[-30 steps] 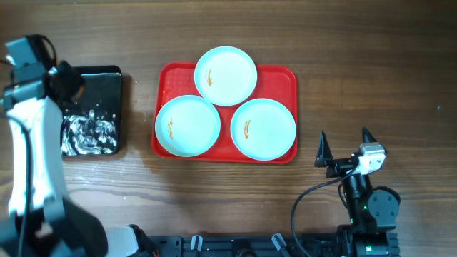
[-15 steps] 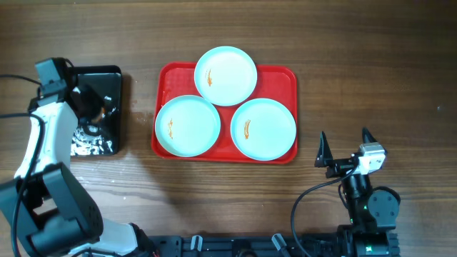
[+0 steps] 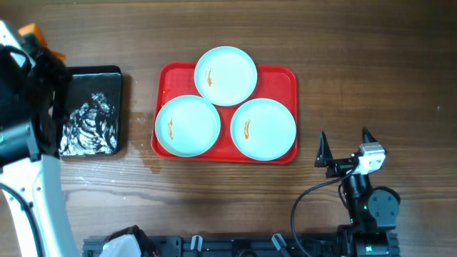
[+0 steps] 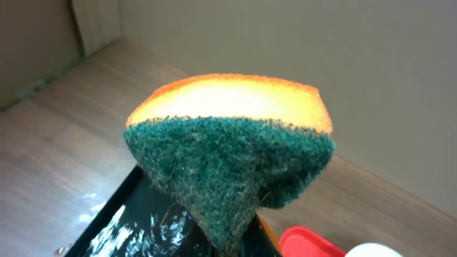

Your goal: Clean dirty plates on tray and stack at the side

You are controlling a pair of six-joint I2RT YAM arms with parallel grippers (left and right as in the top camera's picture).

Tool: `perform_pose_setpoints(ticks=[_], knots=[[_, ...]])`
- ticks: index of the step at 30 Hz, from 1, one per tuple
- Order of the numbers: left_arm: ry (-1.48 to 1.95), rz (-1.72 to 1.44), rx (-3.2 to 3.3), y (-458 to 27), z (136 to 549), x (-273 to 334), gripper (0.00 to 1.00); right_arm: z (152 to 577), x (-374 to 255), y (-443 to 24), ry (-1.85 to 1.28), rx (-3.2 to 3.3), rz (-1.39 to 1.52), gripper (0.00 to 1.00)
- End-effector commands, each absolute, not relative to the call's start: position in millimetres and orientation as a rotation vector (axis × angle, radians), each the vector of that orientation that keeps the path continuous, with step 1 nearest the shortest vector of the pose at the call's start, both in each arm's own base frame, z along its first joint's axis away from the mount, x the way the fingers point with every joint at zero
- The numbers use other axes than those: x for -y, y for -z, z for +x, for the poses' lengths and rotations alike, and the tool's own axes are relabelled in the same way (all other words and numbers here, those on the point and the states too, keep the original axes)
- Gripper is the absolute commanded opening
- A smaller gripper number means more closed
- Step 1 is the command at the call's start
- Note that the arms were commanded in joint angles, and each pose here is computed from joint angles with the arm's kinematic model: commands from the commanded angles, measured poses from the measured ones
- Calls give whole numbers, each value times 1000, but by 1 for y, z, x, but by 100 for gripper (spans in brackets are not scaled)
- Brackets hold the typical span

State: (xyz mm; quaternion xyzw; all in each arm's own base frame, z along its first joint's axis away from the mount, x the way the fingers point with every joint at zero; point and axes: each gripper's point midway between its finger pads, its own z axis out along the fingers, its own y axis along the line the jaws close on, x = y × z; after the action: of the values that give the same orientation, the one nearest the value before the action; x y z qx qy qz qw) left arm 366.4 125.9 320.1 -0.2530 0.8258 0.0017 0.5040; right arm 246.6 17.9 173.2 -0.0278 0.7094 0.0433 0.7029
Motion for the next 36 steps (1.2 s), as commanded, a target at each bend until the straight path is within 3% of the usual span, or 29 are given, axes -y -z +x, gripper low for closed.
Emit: perform_pose_setpoints(ticks=[1, 4, 7, 11, 14, 19, 23, 28, 36], knots=[[-46, -719, -2321, -182, 362, -134, 4, 246, -16, -175, -93, -1572, -51, 100], [-46, -732, -2477, -126, 354, -131, 4, 246, -16, -175, -94, -1572, -51, 100], [-4, -715, -2463, -133, 361, -127, 4, 246, -16, -175, -94, -1572, -51, 100], [163, -576, -2272, -218, 383, -107, 4, 246, -16, -175, -94, -1572, -51, 100], [273, -460, -2027, -320, 382, -86, 4, 246, -16, -175, -94, -1572, -51, 100], [275, -417, -1885, -373, 357, -75, 4, 245, -27, -183, -205, -1539, -43, 100], [315, -496, -1969, -351, 349, -71, 4, 232, -71, -189, -750, -1561, 78, 100], [350, -591, -2145, -298, 351, -72, 4, 226, -83, -190, -1343, -1571, 586, 100], [387, -695, -2335, -237, 359, -75, 4, 195, -91, -305, -1355, -1293, 232, 100]])
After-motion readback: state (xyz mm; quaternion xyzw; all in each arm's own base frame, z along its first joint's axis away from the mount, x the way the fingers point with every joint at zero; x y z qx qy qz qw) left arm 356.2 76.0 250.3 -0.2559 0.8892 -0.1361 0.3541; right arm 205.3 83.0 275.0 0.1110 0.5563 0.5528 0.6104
